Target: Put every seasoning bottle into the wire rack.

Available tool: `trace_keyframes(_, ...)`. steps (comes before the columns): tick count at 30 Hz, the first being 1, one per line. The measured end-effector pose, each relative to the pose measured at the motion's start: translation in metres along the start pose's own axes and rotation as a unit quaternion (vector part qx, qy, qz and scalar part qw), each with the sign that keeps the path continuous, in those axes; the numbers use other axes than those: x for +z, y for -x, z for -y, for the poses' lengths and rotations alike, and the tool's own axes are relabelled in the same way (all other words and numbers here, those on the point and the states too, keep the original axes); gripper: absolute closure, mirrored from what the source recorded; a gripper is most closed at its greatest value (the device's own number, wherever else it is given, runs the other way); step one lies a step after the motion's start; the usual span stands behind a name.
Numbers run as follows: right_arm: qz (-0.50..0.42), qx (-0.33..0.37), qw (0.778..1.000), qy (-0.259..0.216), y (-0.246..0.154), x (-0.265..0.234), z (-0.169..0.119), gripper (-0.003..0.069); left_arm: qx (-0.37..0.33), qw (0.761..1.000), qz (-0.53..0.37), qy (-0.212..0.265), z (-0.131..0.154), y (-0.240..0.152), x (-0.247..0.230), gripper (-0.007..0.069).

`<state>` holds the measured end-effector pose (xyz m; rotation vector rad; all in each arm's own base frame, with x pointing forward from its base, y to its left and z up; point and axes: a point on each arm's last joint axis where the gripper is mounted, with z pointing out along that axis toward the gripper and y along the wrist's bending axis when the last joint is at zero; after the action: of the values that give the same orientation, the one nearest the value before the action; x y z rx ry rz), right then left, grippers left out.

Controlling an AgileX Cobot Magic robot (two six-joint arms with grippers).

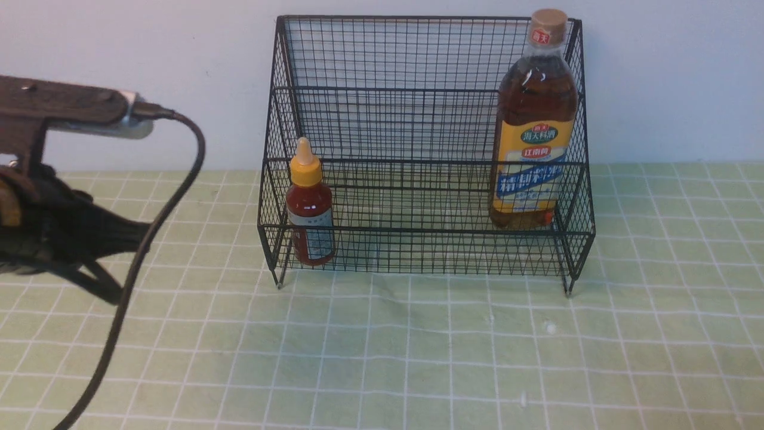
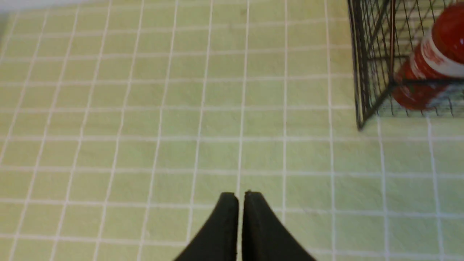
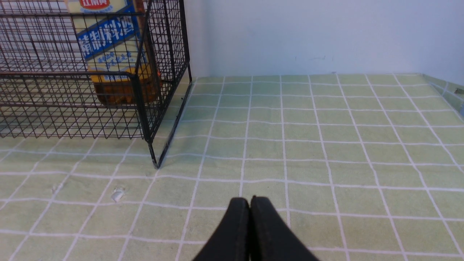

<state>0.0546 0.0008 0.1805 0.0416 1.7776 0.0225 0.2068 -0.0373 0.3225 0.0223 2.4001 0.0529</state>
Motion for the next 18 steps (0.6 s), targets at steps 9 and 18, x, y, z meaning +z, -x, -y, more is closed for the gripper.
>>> trace_keyframes(9,0.000,0.000,1.000,0.000,0.000,0.000,0.000,0.0673,-0.023,0.992,0.078,-0.097,-0.008,-0.027,-0.085,0.0622)
trace_keyframes(18,0.000,0.000,1.000,0.000,0.000,0.000,0.000,0.0673,-0.032,0.980,0.159,-0.112,-0.021,-0.048,-0.128,0.0622)
